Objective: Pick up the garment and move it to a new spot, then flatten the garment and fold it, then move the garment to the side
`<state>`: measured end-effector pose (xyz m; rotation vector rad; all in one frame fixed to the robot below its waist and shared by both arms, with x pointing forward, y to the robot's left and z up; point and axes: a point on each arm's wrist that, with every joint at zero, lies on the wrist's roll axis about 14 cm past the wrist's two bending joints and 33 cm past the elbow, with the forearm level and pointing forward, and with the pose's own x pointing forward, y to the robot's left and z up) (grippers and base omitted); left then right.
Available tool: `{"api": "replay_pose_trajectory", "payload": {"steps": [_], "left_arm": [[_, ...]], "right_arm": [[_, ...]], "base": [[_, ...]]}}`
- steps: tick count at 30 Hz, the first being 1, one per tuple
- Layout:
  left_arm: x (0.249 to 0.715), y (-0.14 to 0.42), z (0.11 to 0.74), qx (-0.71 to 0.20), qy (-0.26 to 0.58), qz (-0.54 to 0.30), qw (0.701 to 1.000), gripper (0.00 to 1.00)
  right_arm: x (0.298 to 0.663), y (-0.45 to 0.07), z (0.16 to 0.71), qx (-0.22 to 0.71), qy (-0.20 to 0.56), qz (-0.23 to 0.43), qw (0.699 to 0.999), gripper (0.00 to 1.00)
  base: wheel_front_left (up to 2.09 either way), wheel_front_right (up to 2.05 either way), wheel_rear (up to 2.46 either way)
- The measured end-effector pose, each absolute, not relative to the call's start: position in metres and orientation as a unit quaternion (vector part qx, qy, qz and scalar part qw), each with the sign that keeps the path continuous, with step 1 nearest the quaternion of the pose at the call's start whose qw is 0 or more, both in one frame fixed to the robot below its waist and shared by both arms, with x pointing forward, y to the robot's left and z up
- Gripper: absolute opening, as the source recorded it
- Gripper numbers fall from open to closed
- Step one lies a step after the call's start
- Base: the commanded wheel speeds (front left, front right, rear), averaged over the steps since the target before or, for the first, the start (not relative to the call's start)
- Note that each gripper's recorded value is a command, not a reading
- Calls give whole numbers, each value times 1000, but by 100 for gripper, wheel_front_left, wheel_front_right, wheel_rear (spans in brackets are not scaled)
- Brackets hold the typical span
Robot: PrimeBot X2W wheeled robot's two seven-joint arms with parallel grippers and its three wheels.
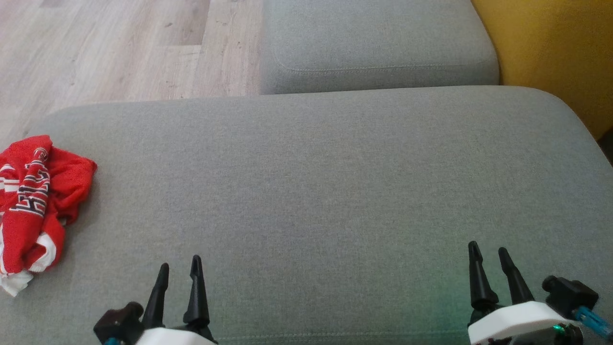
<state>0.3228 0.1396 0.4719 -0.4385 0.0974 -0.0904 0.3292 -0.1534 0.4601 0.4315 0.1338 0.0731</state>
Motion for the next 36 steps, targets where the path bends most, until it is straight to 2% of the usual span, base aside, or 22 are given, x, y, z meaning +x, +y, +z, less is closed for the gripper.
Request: {"api": "replay_pose_trajectory", "payload": {"steps": [23, 36], "left_arm": [[314, 137, 461, -98, 51, -52, 993, 100], [309, 136, 461, -36, 46, -57, 997, 100]], "right_arm": [[327, -136, 464, 86, 64, 82, 991, 100], [327, -129, 474, 6, 35, 105, 994, 100]], "base": [[0, 0, 0], [0, 0, 0]]}}
